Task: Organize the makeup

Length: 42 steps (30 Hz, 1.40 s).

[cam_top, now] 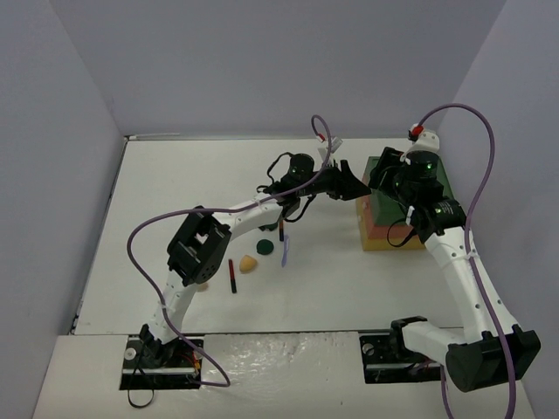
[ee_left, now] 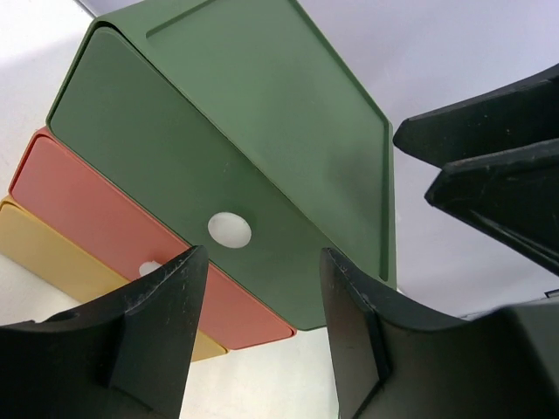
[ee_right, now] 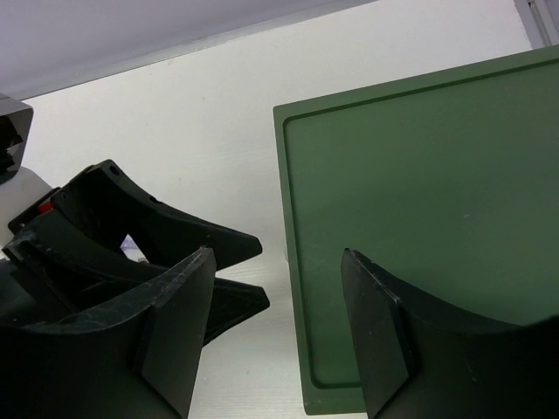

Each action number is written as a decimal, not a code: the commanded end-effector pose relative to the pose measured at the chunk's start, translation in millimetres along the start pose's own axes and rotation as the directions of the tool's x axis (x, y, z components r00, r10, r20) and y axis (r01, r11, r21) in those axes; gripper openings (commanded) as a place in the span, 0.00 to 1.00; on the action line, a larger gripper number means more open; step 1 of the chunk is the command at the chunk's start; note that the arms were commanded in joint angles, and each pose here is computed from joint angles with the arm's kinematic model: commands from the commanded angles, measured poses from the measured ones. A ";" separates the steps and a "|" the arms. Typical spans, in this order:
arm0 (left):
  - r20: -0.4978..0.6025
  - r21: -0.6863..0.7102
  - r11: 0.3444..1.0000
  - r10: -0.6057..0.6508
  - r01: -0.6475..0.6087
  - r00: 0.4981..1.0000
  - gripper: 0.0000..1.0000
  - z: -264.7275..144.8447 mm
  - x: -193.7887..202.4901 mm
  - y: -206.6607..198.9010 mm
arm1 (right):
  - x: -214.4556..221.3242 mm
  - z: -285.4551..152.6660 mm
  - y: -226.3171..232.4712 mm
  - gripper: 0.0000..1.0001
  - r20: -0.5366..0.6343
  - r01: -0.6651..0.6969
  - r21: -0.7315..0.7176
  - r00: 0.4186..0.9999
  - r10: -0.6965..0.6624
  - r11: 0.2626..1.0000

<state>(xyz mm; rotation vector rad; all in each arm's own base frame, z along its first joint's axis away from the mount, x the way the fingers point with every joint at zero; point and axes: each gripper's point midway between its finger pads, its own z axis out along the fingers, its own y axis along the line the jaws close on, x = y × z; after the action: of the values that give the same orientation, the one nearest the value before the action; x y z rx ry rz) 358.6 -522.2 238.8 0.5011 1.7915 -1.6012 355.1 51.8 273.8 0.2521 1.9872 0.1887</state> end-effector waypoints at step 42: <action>0.129 0.239 0.960 0.115 -0.143 0.985 0.32 22.2 -37.8 -40.6 | 31.7 34.6 16.0 0.53 -0.126 -0.120 -0.152 0.987 0.101 0.981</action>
<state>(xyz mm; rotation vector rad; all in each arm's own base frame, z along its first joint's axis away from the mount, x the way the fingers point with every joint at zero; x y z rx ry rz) 369.0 -545.0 215.1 0.5717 1.7172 -1.6750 370.1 72.3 233.1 0.2524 2.0820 0.3989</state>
